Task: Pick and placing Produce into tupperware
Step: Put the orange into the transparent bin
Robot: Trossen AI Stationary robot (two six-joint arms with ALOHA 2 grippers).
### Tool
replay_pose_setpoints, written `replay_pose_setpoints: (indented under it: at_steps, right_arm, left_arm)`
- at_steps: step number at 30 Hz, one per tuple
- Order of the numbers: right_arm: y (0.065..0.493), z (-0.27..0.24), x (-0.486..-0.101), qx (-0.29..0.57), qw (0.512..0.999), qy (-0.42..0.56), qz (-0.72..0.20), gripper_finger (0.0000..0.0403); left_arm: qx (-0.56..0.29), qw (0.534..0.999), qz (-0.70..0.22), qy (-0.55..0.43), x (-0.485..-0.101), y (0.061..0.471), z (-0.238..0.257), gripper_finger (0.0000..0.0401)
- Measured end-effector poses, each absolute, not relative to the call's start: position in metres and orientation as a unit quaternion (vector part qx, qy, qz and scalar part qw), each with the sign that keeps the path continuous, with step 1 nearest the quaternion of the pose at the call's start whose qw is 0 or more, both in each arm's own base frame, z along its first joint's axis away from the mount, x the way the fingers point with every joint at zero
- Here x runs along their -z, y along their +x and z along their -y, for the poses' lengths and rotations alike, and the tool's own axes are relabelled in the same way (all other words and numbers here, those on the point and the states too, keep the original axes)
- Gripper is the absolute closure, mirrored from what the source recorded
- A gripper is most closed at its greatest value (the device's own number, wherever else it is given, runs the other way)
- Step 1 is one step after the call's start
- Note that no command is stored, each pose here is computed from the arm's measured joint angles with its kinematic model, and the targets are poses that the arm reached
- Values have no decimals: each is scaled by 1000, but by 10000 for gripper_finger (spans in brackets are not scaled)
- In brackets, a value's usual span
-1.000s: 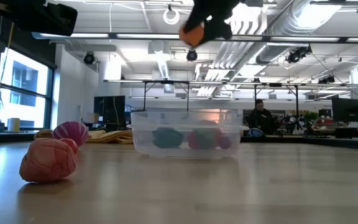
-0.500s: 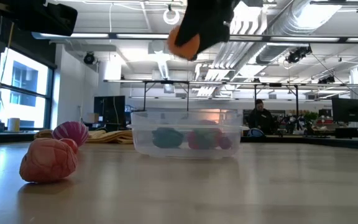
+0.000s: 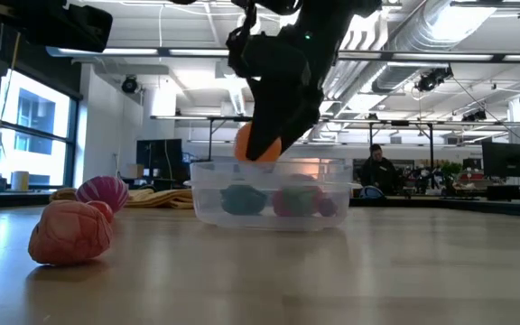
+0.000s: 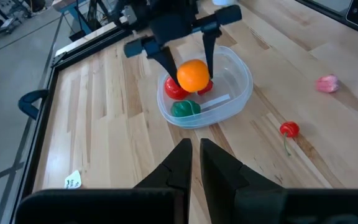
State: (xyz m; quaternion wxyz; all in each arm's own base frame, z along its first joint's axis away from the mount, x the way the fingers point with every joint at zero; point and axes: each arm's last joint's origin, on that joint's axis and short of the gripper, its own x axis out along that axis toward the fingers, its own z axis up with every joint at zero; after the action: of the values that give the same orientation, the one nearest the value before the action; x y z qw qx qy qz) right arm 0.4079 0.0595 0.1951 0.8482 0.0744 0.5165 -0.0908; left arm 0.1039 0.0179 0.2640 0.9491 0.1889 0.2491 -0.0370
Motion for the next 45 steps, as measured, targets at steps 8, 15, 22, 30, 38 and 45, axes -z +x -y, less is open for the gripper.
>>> replay_pose_setpoints:
  at_steps: [8,15,22,30,38,45]
  right_arm:
    - [413,-61,-174,77,835,74,-540,167]
    - [416,-62,-162,72,831,65,-547,166]
    - [417,-63,-156,70,826,65,-555,157]
    - [417,-62,-156,67,828,56,-553,142]
    - [417,-63,-156,61,830,49,-552,141]
    - [417,-65,-157,65,832,41,-549,103]
  left_arm:
    - [37,949,-249,189,-264,104,-18,377]
    - [37,949,-249,189,-264,104,-18,377]
    - [37,949,-249,189,-264,104,-18,377]
    - [37,949,-249,189,-264,104,-18,377]
    - [37,949,-249,189,-264,104,-18,377]
    - [37,949,-249,189,-264,104,-18,377]
